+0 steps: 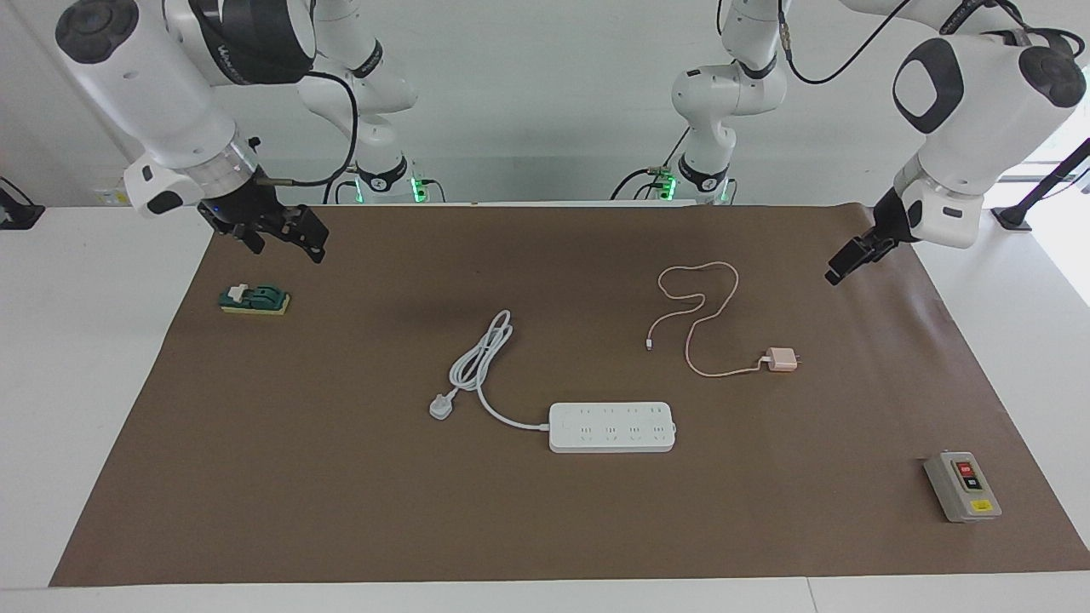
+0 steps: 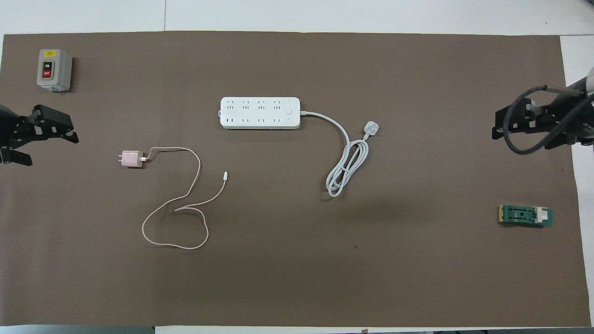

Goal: Unplug charger and place it aside

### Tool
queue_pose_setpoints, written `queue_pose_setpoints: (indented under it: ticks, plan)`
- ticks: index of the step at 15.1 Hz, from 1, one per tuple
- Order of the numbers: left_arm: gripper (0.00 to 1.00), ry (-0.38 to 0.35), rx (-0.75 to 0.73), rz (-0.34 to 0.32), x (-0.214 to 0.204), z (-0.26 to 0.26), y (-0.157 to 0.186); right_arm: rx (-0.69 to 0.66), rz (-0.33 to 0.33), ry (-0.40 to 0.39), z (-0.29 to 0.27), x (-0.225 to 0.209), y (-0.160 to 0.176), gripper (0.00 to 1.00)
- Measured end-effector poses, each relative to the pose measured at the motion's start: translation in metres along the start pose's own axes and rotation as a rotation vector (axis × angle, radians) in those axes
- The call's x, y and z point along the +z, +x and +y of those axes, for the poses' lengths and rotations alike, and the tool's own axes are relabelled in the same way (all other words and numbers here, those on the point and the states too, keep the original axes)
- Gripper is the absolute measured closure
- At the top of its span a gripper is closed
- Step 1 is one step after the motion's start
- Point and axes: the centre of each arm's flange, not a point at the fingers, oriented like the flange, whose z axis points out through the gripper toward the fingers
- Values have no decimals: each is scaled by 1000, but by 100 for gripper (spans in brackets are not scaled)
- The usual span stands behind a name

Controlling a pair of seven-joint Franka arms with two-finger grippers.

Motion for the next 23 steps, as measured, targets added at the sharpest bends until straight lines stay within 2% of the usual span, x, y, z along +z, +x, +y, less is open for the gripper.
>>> queue_pose_setpoints:
  ticks: [2,6,13,18,23]
  plan:
    - [0,11,101,-27,-10,4,-18,-76,19,-2,12,-5,-16,0]
    - [0,22,168,-54,-15,13,-33,-172,55,3,40,3,-21,0]
    - [0,27,256,-56,-19,27,-44,-158,66,2,41,7,-18,0]
    - [0,26,315,-56,-23,29,-37,-155,53,-80,50,13,-17,0]
    - [0,27,353,-63,-23,30,-38,-154,69,-91,51,12,-16,0]
